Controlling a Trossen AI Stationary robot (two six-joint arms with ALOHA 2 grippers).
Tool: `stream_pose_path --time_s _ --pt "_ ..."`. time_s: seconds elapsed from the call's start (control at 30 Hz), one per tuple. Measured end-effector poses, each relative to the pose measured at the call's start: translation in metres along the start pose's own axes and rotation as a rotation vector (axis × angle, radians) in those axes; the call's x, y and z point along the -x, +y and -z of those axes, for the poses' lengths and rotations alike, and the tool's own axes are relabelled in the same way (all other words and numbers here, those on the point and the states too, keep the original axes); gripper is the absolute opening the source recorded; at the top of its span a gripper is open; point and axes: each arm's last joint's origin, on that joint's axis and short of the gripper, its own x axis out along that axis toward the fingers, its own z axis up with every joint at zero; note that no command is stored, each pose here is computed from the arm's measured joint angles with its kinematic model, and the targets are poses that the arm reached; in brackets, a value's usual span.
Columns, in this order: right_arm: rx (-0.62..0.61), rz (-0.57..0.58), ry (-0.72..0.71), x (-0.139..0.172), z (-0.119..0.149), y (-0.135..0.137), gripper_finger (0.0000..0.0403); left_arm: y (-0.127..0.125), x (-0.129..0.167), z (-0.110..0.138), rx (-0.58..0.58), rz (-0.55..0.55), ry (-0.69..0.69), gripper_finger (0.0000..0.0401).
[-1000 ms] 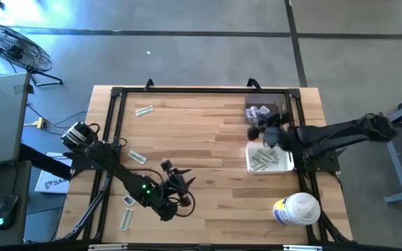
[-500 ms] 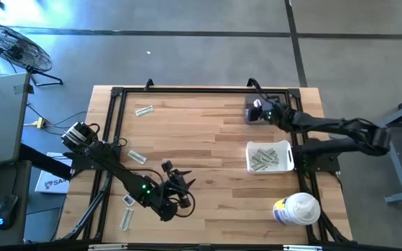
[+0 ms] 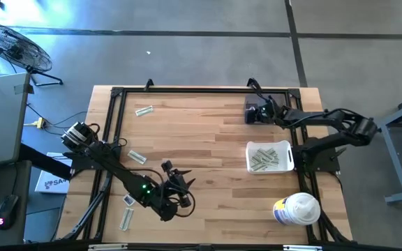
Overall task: Pick & Place First Aid Supplies
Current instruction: Put the alcohol pad into the black bin
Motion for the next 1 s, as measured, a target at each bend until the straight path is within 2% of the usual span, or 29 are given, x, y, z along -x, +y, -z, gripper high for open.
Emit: stream_pose_path --time_s 0.2,0.4,0.57,0.67,0.8,0.9,1.0 --pt "0.079 -0.018 -0.025 0.001 -0.003 0.002 0.0063 0.0 0.0 0.0 -0.001 0.0 0.0 0.0154" --pt "0.144 -0.027 -0.09 0.018 -0.01 0.003 0.0124 0.002 0.0 0.001 -0.024 -0.006 0.012 0.0154" --pt "0.199 -0.069 -0.116 0.046 -0.009 0.006 0.0156 0.016 0.011 -0.002 -0.019 0.055 0.124 0.0154" --pt "0.258 -0.151 -0.11 0.067 0.001 0.015 0.0168 0.024 0.021 -0.005 -0.017 0.17 0.254 0.0154" --pt "0.347 -0.359 -0.121 0.097 0.018 0.035 0.0175 0.033 0.035 -0.006 0.043 0.338 0.464 0.0154" --pt "0.41 -0.534 -0.141 0.119 0.033 0.051 0.0172 0.035 0.043 -0.002 0.107 0.395 0.626 0.0154" --pt "0.462 -0.696 -0.157 0.139 0.05 0.066 0.0165 0.036 0.055 0.011 0.142 0.382 0.819 0.0154"
